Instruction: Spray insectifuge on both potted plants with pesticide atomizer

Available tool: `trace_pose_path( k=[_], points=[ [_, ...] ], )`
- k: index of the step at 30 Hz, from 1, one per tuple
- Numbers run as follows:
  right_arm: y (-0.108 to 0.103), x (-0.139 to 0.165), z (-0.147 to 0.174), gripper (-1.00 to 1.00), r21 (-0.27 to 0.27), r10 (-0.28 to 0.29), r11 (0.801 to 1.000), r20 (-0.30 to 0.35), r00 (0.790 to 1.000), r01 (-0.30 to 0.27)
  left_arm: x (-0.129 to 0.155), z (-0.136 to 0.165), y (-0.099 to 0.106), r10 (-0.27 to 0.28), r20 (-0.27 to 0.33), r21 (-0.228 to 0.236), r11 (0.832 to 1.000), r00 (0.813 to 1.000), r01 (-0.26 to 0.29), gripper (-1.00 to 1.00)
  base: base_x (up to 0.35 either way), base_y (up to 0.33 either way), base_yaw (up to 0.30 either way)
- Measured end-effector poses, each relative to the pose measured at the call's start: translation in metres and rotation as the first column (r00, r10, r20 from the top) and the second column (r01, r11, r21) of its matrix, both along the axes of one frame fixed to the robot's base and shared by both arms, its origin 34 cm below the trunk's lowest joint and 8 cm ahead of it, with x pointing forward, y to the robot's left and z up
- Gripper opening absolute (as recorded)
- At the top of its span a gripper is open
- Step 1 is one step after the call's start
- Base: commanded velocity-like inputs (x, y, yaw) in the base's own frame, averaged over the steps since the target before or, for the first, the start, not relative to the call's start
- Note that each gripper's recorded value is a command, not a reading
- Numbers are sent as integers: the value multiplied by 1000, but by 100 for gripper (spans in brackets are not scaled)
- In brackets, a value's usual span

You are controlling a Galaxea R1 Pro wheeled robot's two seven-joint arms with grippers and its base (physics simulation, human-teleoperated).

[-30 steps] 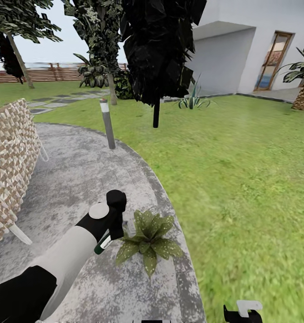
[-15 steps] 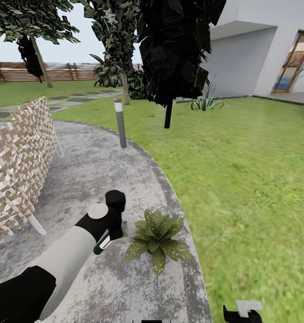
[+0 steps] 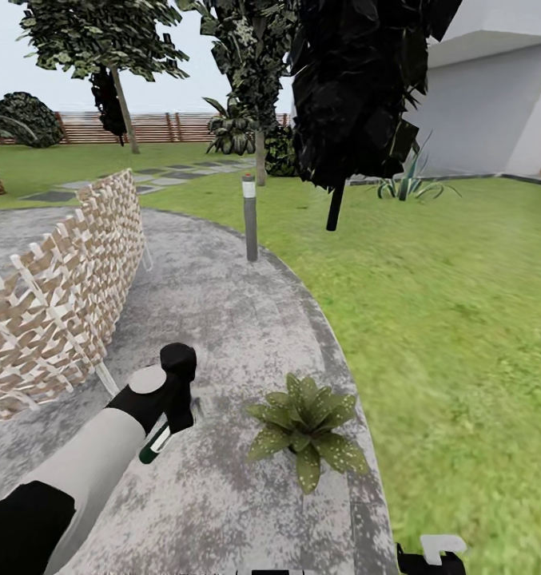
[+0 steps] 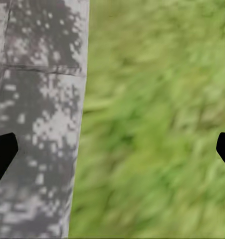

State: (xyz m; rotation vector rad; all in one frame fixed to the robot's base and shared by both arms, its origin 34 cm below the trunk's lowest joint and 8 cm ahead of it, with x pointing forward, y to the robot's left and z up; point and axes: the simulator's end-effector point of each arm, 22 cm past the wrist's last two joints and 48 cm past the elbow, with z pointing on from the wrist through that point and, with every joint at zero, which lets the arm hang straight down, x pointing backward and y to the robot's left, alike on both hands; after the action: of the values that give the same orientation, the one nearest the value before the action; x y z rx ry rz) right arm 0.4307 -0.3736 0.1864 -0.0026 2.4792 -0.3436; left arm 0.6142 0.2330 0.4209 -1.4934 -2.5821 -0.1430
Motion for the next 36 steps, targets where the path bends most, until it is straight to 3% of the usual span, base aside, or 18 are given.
trace_pose_path(
  k=[5,7,9,11,16,20,32,36],
  points=[
    [0,0,0,100,0,0,1000,0,1000,0,-25,-21,1,79,-50,-70,994,996,-82,-100,0,0,278],
    [1,0,0,100,2,2,1000,0,1000,-2,-40,-32,-1,132,-90,-124,982,987,-142,-100,0,0,278],
    [2,0,0,100,2,2,1000,0,1000,-2,-50,-42,-8,201,-122,-210,952,972,-223,-100,0,0,278],
    [2,0,0,100,2,3,1000,0,1000,-3,-44,-50,-8,263,-88,-275,921,961,-277,-100,0,0,278],
    [2,0,0,100,3,5,1000,-1,1000,-5,-35,-69,-8,313,-8,-419,862,950,-287,-100,-55,-103,278],
    [2,0,0,100,3,5,1000,-1,1000,-5,-44,-81,-12,329,-3,-443,846,944,-296,-100,-152,-225,277],
    [0,-1,0,100,2,5,1000,-2,1000,-5,-45,-83,-16,310,3,-457,846,951,-275,-100,-117,-242,48],
    [0,-1,-1,100,1,7,1000,-3,1000,-7,-42,-84,-12,330,12,-471,835,944,-286,-100,-272,-180,0]
  ],
)
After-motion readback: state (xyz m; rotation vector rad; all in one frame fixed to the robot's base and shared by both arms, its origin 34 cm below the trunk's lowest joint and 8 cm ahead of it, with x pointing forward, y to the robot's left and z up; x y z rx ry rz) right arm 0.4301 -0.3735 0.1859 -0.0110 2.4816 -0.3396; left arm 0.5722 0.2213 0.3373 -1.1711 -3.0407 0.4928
